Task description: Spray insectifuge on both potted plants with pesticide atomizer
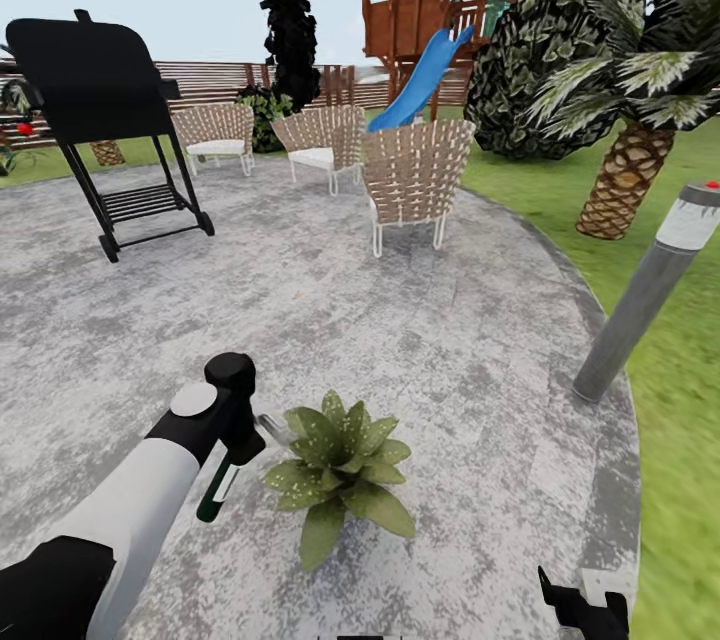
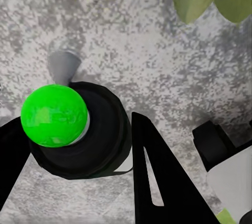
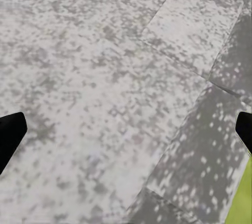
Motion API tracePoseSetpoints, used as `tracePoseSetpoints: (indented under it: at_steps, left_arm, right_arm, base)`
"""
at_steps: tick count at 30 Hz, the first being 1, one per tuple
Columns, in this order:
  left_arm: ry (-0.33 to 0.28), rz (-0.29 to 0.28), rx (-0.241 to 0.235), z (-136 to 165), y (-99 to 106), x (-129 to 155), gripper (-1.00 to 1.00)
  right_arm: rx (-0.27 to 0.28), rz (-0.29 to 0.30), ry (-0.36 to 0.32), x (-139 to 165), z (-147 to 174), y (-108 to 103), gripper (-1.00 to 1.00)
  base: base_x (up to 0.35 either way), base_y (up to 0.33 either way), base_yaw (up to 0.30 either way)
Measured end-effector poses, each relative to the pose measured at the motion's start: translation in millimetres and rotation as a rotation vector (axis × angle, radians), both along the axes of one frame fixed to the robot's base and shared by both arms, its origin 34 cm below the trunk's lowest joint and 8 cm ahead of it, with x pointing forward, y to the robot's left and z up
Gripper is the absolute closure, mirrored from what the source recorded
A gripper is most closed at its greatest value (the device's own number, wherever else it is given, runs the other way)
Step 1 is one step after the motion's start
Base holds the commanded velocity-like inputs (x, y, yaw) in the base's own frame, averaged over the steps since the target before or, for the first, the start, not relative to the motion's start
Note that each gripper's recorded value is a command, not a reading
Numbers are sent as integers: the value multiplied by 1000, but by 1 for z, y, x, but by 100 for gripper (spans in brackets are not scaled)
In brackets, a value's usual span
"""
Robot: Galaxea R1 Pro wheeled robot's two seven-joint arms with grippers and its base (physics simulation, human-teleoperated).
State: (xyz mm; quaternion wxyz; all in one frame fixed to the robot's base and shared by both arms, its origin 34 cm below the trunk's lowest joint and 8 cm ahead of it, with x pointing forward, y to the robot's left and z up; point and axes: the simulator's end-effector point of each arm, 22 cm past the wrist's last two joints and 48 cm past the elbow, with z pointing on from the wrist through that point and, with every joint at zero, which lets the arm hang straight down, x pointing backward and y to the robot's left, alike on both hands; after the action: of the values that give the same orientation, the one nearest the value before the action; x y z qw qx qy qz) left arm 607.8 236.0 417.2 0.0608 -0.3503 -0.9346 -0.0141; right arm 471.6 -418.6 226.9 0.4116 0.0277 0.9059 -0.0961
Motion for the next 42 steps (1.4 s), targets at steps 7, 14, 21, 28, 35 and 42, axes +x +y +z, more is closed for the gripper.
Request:
tracePoseSetpoints:
  at_steps: [7, 14, 21, 28, 35, 42]
  left_arm:
    - [0, -3, -1, 0, -1, 0, 100]
    - [1, -5, 0, 0, -2, 0, 100]
    - [1, -3, -3, 0, -2, 0, 100]
    - [1, -5, -2, 0, -3, 0, 100]
    - [4, -10, 1, -2, -3, -2, 100]
    - [4, -13, 2, -2, -4, -2, 100]
  right_arm:
    - [0, 0, -1, 0, 0, 0, -100]
    - [0, 0, 0, 0, 0, 0, -100]
    - [0, 0, 0, 0, 0, 0, -100]
    - [0, 0, 0, 0, 0, 0, -100]
    - [-2, 0, 0, 0, 0, -1, -100]
    - [0, 0, 0, 0, 0, 0, -100]
  base:
    - [251, -130, 17]
    - [82, -96, 98]
    - [1, -2, 216]
    - [0, 0, 12]
    - [0, -106, 8]
    - [-7, -268, 236]
